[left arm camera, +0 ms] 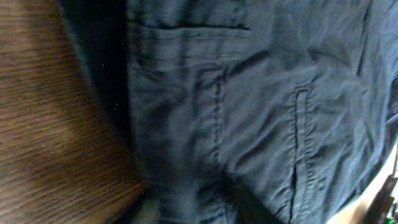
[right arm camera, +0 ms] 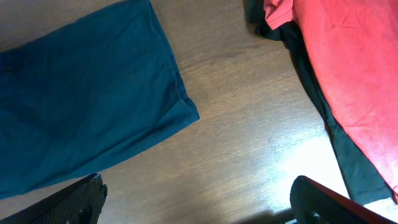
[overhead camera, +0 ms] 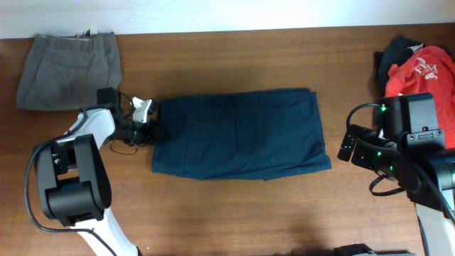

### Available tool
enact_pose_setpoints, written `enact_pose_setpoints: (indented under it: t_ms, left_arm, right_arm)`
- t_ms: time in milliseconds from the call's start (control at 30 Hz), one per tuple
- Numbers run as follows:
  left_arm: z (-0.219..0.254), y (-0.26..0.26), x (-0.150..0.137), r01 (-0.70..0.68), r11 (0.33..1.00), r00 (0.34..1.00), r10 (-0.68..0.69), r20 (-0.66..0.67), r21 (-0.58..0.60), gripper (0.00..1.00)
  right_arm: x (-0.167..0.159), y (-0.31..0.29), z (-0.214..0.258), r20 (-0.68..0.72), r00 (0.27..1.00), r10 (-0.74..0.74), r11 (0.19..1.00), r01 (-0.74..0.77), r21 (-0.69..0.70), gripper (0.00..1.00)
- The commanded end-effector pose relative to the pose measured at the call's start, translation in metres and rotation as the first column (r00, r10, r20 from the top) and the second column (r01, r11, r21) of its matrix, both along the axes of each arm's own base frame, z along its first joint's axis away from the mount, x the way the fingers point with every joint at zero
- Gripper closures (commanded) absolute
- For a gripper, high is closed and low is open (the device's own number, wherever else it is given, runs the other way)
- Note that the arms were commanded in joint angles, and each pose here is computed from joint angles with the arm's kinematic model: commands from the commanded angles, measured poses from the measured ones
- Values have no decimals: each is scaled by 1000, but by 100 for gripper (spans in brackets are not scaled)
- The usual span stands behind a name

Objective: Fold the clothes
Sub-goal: 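Grasp the left edge of the navy trousers with the left gripper, then lift the left edge up and fold it rightward over the trousers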

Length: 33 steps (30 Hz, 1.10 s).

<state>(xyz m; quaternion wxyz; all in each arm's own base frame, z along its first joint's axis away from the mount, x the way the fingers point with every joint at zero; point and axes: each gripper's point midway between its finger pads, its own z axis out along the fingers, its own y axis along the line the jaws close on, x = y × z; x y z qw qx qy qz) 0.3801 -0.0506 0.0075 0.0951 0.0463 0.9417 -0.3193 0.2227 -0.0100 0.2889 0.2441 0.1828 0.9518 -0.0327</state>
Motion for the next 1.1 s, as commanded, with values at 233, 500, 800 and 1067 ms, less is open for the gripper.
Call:
enact_pose_setpoints:
  t_ms: [233,500,800,1067]
  left_arm:
    - [-5,-2,-3,11,1000,999,-11,-32,-3,99]
    - [23,25,17,-30,987,996,43,-77,155,100]
    - [68,78,28,-107,886,979,172,-107,452,100]
    - [139,103,38,-168,823,973,228,-45,542,99]
  right_arm:
    - [1,-5,3,5,1000,-15,1000,15,-18,1]
    - [4,-5,0,-9,1000,-15,1000,15,-20,1]
    - [8,-4,-6,-37,999,-15,1000,14,-23,1]
    - [12,-4,-12,-63,998,-15,1000,14,-25,1]
